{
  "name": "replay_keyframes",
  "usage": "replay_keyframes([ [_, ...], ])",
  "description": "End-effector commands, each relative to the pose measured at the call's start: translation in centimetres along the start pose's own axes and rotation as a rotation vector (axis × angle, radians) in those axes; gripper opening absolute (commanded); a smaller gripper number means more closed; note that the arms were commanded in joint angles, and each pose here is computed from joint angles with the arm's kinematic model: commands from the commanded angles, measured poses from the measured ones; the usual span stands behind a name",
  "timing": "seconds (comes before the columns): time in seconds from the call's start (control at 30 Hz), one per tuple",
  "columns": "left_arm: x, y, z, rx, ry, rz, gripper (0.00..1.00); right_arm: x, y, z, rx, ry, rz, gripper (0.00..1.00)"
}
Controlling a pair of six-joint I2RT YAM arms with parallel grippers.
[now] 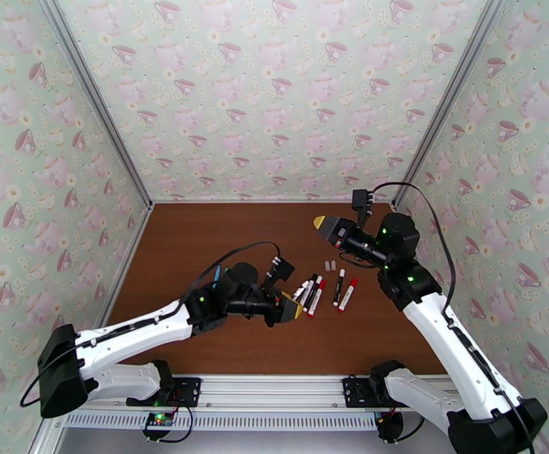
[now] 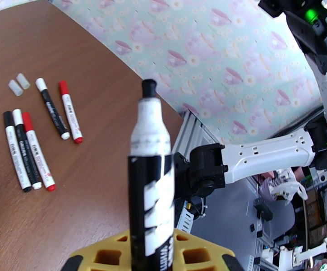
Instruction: Open the pen caps
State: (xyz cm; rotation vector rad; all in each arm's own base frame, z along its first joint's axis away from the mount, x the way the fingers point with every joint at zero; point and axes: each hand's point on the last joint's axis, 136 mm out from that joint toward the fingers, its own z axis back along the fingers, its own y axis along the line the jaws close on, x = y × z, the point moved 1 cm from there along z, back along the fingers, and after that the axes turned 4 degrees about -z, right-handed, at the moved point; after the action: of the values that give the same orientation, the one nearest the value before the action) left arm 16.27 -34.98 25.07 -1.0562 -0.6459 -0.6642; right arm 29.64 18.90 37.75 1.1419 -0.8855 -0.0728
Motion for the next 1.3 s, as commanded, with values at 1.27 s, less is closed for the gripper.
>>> replay_keyframes([
  [1.27,2.9,1.4,5.2,0.038,-0.214,0.047,0.02,-1.2,-32.4,-0.6,-0.980,0.198,0.170,0.00],
])
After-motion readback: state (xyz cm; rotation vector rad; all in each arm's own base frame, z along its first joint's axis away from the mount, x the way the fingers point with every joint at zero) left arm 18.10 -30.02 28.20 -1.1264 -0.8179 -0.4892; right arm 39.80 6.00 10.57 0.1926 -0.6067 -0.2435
